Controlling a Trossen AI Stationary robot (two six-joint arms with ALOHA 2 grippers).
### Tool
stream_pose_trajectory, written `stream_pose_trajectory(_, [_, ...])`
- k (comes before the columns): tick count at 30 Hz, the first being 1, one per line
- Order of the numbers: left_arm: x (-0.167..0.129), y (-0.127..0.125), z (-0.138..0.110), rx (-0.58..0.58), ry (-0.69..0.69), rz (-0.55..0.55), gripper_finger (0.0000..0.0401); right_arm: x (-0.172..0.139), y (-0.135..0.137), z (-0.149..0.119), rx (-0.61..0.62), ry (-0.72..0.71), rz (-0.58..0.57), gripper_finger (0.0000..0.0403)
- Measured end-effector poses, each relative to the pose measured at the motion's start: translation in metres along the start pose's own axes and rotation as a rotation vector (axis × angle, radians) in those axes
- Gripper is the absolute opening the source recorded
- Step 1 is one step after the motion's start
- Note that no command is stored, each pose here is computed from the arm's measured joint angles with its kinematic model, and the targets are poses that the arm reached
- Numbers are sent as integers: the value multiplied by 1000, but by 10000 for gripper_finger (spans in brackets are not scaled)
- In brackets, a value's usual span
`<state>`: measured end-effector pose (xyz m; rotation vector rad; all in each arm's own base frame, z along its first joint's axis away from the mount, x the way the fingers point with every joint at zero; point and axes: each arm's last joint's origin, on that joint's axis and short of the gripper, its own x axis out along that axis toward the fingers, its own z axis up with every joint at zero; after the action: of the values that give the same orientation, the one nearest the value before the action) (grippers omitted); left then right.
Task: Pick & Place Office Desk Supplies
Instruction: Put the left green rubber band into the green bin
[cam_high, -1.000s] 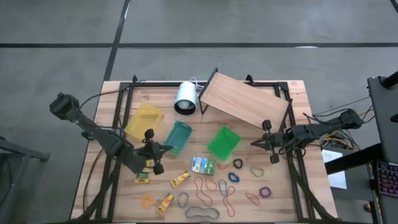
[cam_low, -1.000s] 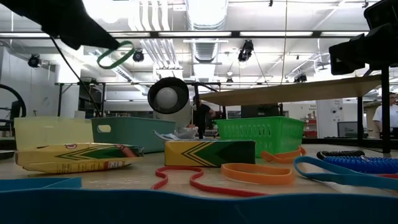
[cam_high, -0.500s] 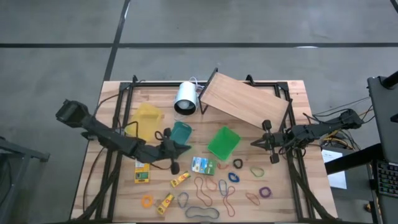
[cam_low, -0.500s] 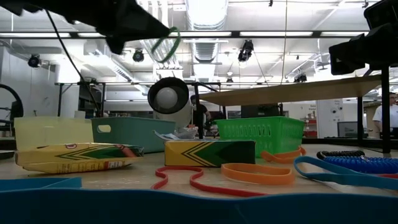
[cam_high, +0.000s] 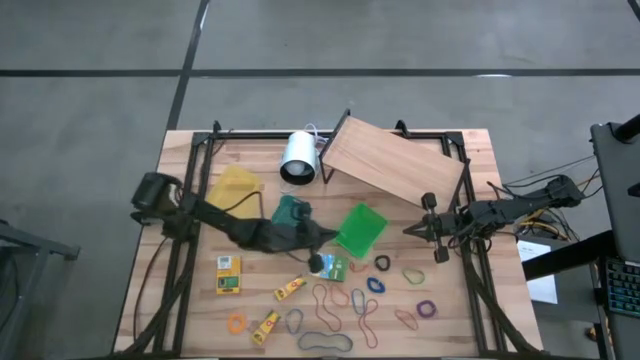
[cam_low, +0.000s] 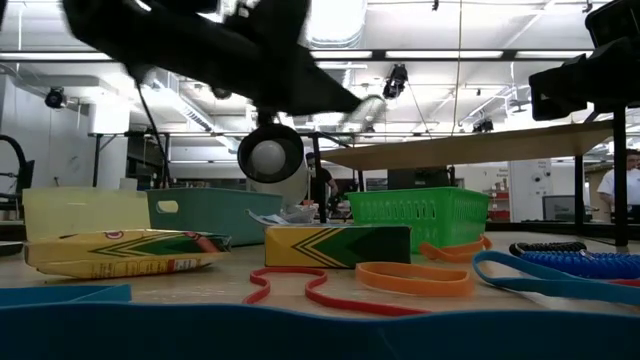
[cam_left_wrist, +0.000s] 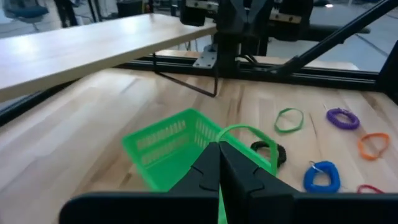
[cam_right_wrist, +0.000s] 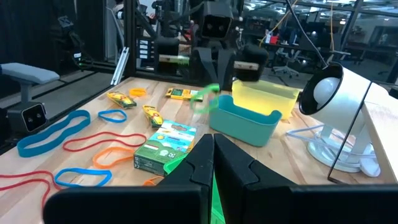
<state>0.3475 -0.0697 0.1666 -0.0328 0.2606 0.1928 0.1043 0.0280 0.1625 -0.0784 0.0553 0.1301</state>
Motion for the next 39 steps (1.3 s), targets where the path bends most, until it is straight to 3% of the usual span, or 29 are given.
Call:
stream_pose_trajectory(6, [37, 9, 2, 14, 27, -27, 3, 0, 0, 0, 0, 1, 0, 8])
stream_pose_trajectory(16, [63, 22, -14, 24, 119, 0, 3, 0, 0, -1, -1, 6, 1, 8])
stream_pose_trajectory(24, [64, 26, -26, 49, 237, -21, 4, 0, 0, -1, -1, 7, 1, 8])
stream_pose_trajectory(32, [64, 28, -26, 48, 240, -17, 10, 0, 0, -1, -1, 6, 0, 8])
stream_pose_trajectory(39, [64, 27, -26, 44, 244, -42, 62, 0, 0, -1, -1, 6, 0, 8])
